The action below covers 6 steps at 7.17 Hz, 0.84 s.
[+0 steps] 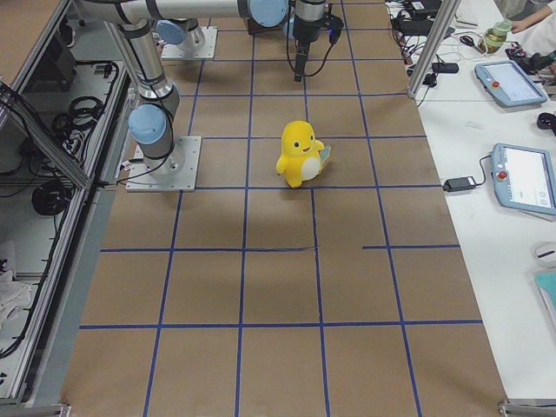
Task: Pull drawer sideways
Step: 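Lower the left gripper onto the white bar handle and close it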
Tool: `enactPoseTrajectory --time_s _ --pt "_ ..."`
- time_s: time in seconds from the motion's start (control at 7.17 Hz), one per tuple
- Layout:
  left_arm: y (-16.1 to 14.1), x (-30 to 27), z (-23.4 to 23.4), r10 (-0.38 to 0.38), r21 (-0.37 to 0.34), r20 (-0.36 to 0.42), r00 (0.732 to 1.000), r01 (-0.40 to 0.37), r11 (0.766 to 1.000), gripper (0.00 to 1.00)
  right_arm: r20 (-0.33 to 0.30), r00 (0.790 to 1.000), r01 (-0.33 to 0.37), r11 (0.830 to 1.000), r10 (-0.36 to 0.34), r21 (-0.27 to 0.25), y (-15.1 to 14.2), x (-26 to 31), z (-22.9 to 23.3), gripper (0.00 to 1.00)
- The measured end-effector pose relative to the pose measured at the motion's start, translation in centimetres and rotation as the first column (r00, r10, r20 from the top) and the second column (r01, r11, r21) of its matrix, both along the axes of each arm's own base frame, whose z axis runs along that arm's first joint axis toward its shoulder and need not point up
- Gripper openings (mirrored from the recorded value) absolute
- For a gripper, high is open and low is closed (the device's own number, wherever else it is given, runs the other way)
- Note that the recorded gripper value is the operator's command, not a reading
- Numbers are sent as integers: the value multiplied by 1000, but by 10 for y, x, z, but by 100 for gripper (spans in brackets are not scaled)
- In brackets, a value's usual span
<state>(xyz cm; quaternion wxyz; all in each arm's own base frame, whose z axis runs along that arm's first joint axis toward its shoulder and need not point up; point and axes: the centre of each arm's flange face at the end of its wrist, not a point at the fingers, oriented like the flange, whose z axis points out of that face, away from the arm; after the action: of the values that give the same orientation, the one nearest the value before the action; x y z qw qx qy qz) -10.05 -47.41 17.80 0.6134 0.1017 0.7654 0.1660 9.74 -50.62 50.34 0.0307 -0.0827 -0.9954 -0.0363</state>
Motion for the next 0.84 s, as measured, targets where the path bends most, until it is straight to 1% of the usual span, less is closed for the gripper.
enactPoseTrajectory --time_s 0.42,0.56,0.84 --pt "-2 7 -2 2 0 13 1000 -2 1000 69 0 1000 0 1000 0 -1 0 0 0 100" --pt "-2 13 -2 11 3 18 1000 -11 1000 67 0 1000 0 1000 0 0 0 0 0 100" --pt "-2 18 -1 12 9 26 1000 -12 1000 48 0 1000 0 1000 0 -1 0 0 0 100"
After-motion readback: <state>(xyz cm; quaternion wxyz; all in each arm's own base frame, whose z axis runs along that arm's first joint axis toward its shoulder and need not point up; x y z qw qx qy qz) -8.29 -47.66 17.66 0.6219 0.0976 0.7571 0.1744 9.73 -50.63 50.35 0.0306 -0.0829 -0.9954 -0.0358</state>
